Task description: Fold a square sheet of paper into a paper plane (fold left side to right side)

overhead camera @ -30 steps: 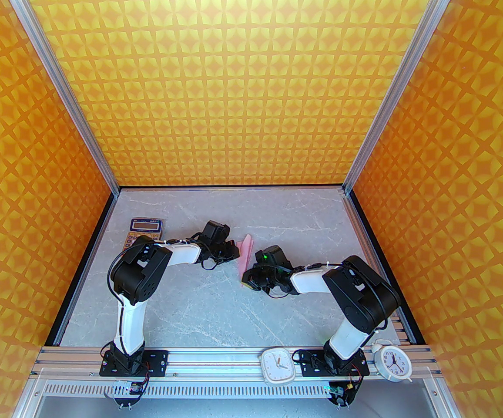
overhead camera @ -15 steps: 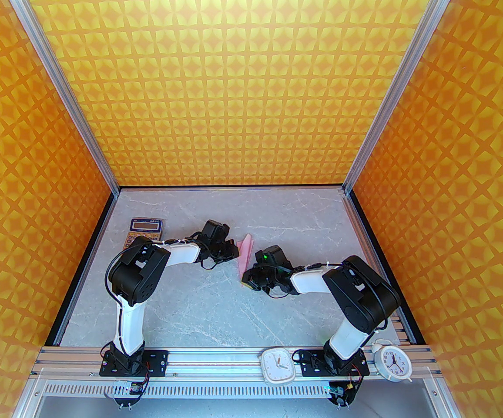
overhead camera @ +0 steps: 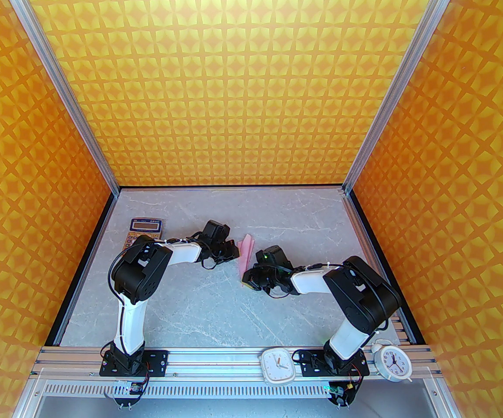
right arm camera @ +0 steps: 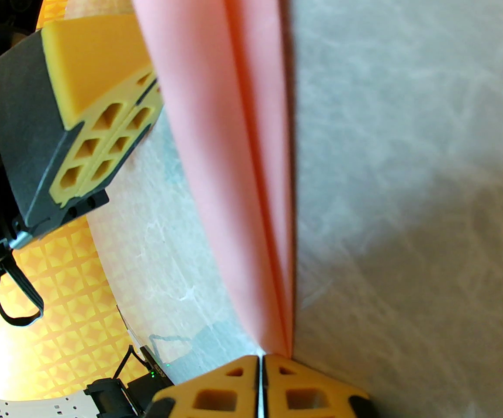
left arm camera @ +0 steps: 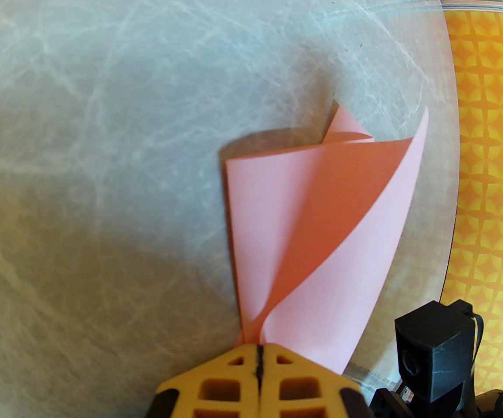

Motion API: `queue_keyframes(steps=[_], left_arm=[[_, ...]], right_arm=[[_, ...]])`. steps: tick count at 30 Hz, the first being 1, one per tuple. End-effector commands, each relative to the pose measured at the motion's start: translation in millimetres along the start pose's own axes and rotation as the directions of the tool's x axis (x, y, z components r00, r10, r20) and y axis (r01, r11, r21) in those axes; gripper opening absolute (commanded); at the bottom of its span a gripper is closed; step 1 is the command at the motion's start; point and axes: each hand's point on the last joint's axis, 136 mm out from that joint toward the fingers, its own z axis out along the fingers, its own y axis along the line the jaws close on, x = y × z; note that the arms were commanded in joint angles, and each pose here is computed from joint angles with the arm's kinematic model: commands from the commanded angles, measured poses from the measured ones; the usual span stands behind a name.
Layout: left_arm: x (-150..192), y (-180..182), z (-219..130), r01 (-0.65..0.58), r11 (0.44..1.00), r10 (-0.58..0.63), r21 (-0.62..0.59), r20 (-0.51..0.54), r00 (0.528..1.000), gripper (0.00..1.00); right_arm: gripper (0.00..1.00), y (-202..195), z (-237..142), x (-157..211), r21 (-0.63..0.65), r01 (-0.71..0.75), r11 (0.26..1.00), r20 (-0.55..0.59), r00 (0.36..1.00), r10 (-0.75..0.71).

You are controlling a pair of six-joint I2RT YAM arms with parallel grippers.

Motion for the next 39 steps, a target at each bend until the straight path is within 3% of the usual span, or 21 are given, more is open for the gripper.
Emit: queue_keyframes(steps=[1,7,20,31,39], left_arm=[[8.7,20.6,14.2,-0.005,0.998,0.003,-0.070,-0.030,1.000,0.00],[10.1,21.6,14.7,-0.014,0.996,0.010,-0.088,-0.036,0.999,0.00],[12.7,18.9,15.9,-0.018,0.996,0.014,-0.087,-0.041,0.999,0.00],[13.4,18.1,16.2,-0.018,0.996,0.014,-0.086,-0.044,0.999,0.00],[15.0,18.2,17.7,-0.020,0.996,0.016,-0.090,-0.050,0.999,0.00]], right_arm=[[0.11,-1.7,-8.2,-0.7,0.012,0.019,1.000,0.020,1.000,-0.020],[0.12,42.0,-19.8,-10.8,-0.099,0.117,0.988,0.043,0.993,-0.113],[0.07,31.3,-6.2,-50.4,-0.018,0.094,0.995,0.055,0.994,-0.093],[0.07,-15.6,11.1,-46.1,0.116,0.044,0.992,0.017,0.999,-0.046],[0.07,22.9,-7.2,-61.6,0.048,0.099,0.994,0.060,0.993,-0.102]])
